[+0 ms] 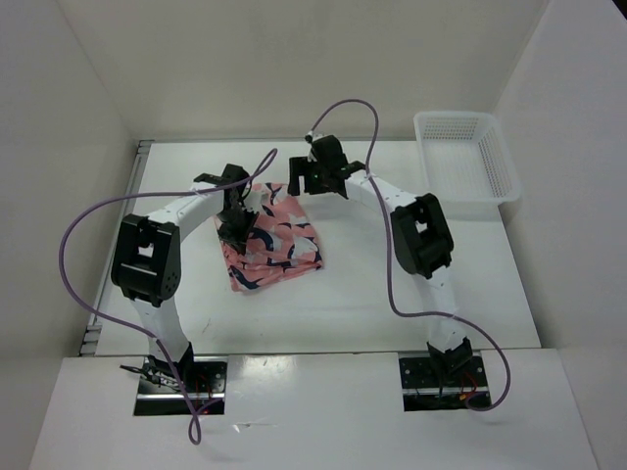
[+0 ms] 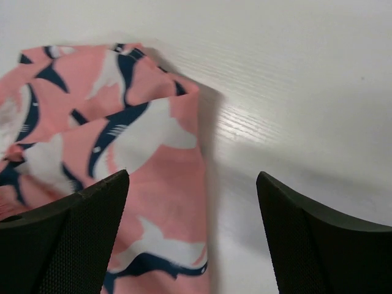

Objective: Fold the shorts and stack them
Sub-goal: Fold the shorts

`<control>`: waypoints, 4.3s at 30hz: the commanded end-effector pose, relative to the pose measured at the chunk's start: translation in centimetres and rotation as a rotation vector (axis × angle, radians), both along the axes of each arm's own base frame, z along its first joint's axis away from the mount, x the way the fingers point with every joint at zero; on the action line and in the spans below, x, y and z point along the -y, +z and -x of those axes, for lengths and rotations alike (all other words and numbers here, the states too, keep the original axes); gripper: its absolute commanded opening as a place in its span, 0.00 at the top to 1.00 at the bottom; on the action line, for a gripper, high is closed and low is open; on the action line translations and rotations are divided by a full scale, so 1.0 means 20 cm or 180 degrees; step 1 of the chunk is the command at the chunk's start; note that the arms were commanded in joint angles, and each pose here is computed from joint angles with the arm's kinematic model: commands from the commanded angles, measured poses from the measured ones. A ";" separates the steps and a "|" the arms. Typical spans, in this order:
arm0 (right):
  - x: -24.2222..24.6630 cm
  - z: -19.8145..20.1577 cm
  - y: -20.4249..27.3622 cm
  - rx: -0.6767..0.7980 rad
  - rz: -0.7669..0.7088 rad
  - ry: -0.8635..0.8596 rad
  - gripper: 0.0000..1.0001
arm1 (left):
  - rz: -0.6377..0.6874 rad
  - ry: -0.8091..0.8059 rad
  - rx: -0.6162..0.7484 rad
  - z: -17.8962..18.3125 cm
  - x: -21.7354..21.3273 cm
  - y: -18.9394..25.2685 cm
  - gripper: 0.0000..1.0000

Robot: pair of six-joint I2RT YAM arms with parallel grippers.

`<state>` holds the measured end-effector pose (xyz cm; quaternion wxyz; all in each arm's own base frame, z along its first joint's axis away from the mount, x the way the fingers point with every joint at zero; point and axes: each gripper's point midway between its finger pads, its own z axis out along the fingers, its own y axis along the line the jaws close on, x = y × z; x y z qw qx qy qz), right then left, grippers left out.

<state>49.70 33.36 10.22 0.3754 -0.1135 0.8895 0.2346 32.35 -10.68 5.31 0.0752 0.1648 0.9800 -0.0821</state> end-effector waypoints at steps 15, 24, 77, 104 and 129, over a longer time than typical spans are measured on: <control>-0.24 -0.12 -0.28 -0.0564 -0.0307 0.0390 0.29 | 0.0036 0.0005 0.0129 -0.07 0.01 0.03 1.00; -0.22 -0.12 -0.38 -0.0763 -0.0302 0.0334 0.67 | 0.0043 0.0005 0.0157 -0.06 0.00 0.05 1.00; 0.07 0.76 -0.27 -0.0497 0.0319 -0.0104 1.00 | -0.0344 0.0446 0.1113 -0.81 -0.18 0.00 0.41; 1.45 0.65 0.61 0.0173 0.0220 -0.1865 0.00 | 0.0155 0.1197 0.2858 -0.60 -0.78 1.25 0.01; 1.69 0.77 0.65 0.0317 0.0227 -0.1976 0.00 | -0.0409 0.2059 0.2539 -0.23 -1.25 0.93 0.01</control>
